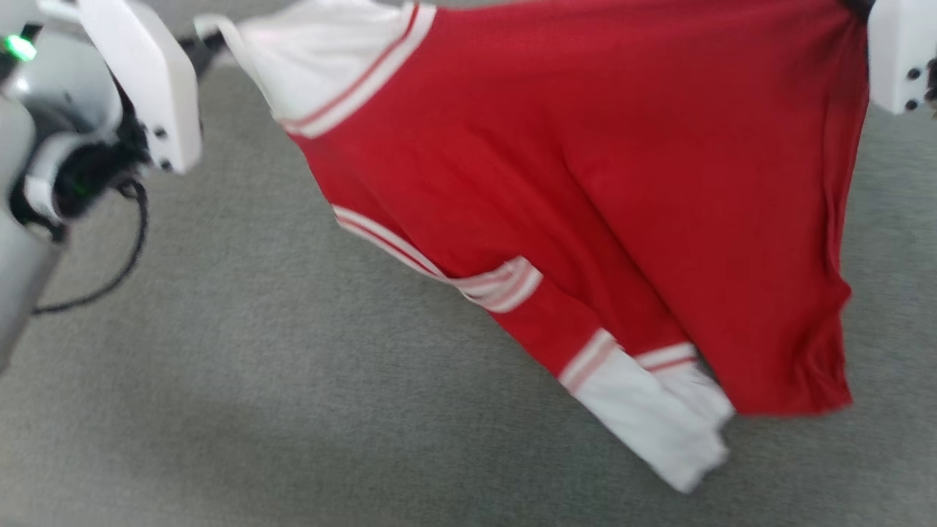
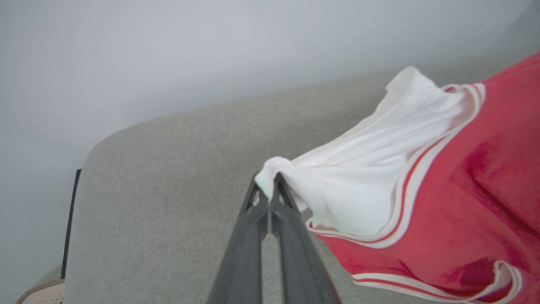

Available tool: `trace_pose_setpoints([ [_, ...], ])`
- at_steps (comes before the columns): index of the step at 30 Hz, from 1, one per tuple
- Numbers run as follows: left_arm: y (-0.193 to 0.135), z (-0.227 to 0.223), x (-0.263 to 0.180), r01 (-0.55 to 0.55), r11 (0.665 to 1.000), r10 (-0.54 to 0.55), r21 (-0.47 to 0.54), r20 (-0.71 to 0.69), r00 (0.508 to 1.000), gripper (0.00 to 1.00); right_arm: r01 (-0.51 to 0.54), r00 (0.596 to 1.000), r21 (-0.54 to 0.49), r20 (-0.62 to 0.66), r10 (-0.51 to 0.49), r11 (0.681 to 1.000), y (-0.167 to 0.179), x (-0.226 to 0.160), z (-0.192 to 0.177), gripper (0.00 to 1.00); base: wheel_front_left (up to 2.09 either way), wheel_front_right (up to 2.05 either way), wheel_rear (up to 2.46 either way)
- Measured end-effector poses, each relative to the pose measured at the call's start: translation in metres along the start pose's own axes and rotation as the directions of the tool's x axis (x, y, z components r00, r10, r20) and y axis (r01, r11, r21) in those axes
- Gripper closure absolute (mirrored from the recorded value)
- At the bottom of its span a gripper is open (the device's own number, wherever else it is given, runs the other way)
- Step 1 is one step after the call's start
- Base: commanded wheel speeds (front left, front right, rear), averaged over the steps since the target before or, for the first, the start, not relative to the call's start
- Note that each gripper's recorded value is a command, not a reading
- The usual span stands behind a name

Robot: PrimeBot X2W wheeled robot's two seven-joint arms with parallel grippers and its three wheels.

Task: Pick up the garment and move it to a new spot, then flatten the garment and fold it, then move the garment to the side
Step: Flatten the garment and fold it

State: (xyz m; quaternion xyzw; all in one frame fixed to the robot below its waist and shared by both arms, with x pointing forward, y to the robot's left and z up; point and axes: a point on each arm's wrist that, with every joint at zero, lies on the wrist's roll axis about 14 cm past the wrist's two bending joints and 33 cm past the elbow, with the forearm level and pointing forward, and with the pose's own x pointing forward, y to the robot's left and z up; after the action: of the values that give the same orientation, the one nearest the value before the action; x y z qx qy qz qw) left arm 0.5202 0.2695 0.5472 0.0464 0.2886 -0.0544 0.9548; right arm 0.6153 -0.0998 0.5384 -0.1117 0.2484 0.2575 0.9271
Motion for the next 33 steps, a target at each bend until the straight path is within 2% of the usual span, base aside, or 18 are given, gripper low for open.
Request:
trace_pose_setpoints([
  [3,-0.002,0.049,-0.011,-0.013,0.999,0.007,0.051,0.103,0.995,1.0,0.058,0.994,0.002,0.091,-0.058,0.998,-0.015,-0.033,0.028,1.0,0.0,0.0,0.0],
  [13,-0.012,0.136,-0.043,-0.028,0.994,-0.003,0.101,0.293,0.956,1.0,0.151,0.958,-0.007,0.247,-0.144,0.989,-0.024,-0.099,0.082,1.0,0.0,0.0,0.0],
  [21,-0.025,0.198,-0.047,-0.044,0.993,-0.015,0.113,0.476,0.88,1.0,0.228,0.921,0.015,0.321,-0.221,0.973,-0.042,-0.103,0.101,1.0,0.0,0.0,0.0],
  [25,-0.03,0.234,-0.043,-0.086,0.988,-0.008,0.13,0.595,0.803,1.0,0.282,0.886,0.03,0.375,-0.272,0.959,-0.059,-0.089,0.113,1.0,0.0,0.0,0.0],
  [28,-0.029,0.265,-0.043,-0.128,0.984,0.003,0.125,0.702,0.712,1.0,0.325,0.845,0.039,0.437,-0.309,0.945,-0.072,-0.077,0.125,1.0,0.0,0.0,0.0],
  [31,-0.03,0.293,-0.049,-0.162,0.979,-0.001,0.12,0.806,0.592,1.0,0.386,0.779,0.02,0.528,-0.338,0.922,-0.085,-0.07,0.14,1.0,0.0,0.0,0.0],
  [33,-0.031,0.309,-0.056,-0.184,0.976,-0.013,0.116,0.875,0.484,1.0,0.416,0.728,0.011,0.595,-0.34,0.909,-0.09,-0.066,0.151,1.0,0.0,0.0,0.0],
])
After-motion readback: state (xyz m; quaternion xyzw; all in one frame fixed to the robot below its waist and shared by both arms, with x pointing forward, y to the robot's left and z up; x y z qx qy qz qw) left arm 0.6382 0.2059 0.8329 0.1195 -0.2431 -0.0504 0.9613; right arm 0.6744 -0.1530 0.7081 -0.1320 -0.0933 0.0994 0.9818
